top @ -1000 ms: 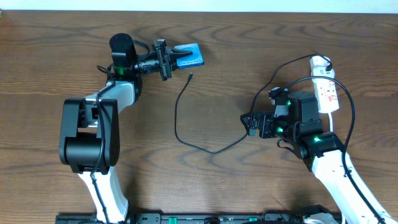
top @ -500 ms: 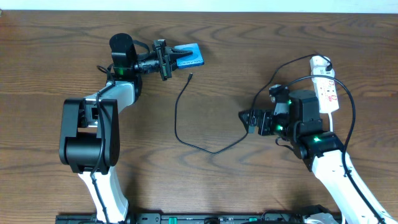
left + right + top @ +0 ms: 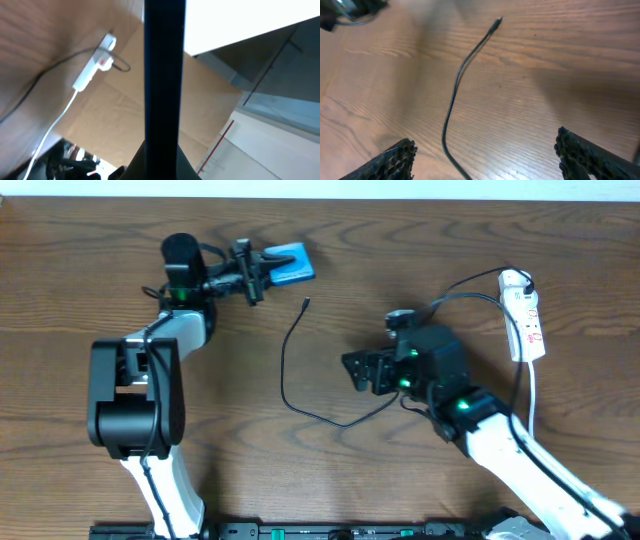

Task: Plug charger to phone and switch on socket
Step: 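Lower the right gripper and grasp the black cable near its USB-C plug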

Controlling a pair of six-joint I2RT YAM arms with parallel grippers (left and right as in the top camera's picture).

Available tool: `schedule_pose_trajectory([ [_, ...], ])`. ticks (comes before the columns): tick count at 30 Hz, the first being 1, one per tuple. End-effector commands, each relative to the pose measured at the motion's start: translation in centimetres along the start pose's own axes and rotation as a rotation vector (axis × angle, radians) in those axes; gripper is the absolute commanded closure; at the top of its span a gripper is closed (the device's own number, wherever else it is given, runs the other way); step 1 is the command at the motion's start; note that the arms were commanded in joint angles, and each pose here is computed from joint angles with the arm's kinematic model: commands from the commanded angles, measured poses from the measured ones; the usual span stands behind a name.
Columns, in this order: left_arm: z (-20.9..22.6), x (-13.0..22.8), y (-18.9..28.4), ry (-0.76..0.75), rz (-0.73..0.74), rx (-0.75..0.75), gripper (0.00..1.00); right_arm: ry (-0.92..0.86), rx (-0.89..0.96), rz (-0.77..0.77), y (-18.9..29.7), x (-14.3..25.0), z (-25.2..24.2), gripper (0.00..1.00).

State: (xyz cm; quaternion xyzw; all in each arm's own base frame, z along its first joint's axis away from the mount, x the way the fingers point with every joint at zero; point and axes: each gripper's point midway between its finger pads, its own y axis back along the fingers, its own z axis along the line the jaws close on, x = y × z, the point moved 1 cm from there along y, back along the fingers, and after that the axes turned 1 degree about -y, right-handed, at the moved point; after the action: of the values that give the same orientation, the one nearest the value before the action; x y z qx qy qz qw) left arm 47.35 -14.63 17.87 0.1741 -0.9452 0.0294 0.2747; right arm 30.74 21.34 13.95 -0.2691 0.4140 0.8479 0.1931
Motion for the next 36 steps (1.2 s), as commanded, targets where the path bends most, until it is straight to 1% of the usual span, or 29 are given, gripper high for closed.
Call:
schedule_pose_trajectory([
  [1, -1.9, -0.6, 2.6, -0.107, -0.013, 0.028, 0.93, 0.008, 0.032, -0.013, -2.0, -1.7, 1.0, 0.15],
  [3, -2.3, -1.2, 4.7, -0.136, -0.022, 0.035, 0.93, 0.017, 0.028, 0.013, -4.1, -2.2, 1.8, 0.18],
  [7, -2.7, -2.0, 8.0, -0.188, -0.041, 0.048, 0.93, 0.03, 0.027, 0.038, -6.9, -3.1, 3.0, 0.2],
  [11, -3.1, -2.8, 11.5, -0.23, -0.065, 0.063, 0.93, 0.044, 0.069, 0.063, -9.8, -3.9, 3.7, 0.23],
  [13, -3.3, -3.1, 13.6, -0.246, -0.08, 0.072, 0.93, 0.025, 0.131, 0.08, -12.0, -4.4, 3.9, 0.26],
  [16, -3.3, -3.3, 15.2, -0.274, -0.093, 0.078, 0.93, 0.0, 0.192, 0.107, -14.4, -4.6, 4.1, 0.29],
  [19, -3.4, -3.4, 15.8, -0.292, -0.1, 0.081, 0.93, -0.026, 0.262, 0.132, -16.6, -4.5, 4.2, 0.3],
  [22, -3.4, -3.3, 15.8, -0.3, -0.098, 0.08, 0.93, -0.055, 0.34, 0.163, -19.0, -4.0, 4.1, 0.36],
  [24, -3.4, -3.3, 15.8, -0.299, -0.098, 0.08, 0.93, -0.083, 0.387, 0.174, -19.9, -3.6, 3.6, 0.38],
  [26, -3.3, -3.3, 15.8, -0.3, -0.094, 0.078, 0.93, -0.119, 0.433, 0.181, -20.6, -3.2, 2.9, 0.39],
  [27, -3.3, -3.2, 15.8, -0.304, -0.088, 0.076, 0.93, -0.159, 0.465, 0.185, -21.3, -2.8, 2.2, 0.41],
  [31, -3.2, -3.0, 15.8, -0.327, -0.075, 0.07, 0.93, -0.224, 0.516, 0.167, -22.3, -2.1, 0.8, 0.45],
  [36, -3.2, -3.0, 15.8, -0.342, -0.075, 0.07, 0.93, -0.252, 0.557, 0.15, -22.7, -1.9, -0.8, 0.46],
])
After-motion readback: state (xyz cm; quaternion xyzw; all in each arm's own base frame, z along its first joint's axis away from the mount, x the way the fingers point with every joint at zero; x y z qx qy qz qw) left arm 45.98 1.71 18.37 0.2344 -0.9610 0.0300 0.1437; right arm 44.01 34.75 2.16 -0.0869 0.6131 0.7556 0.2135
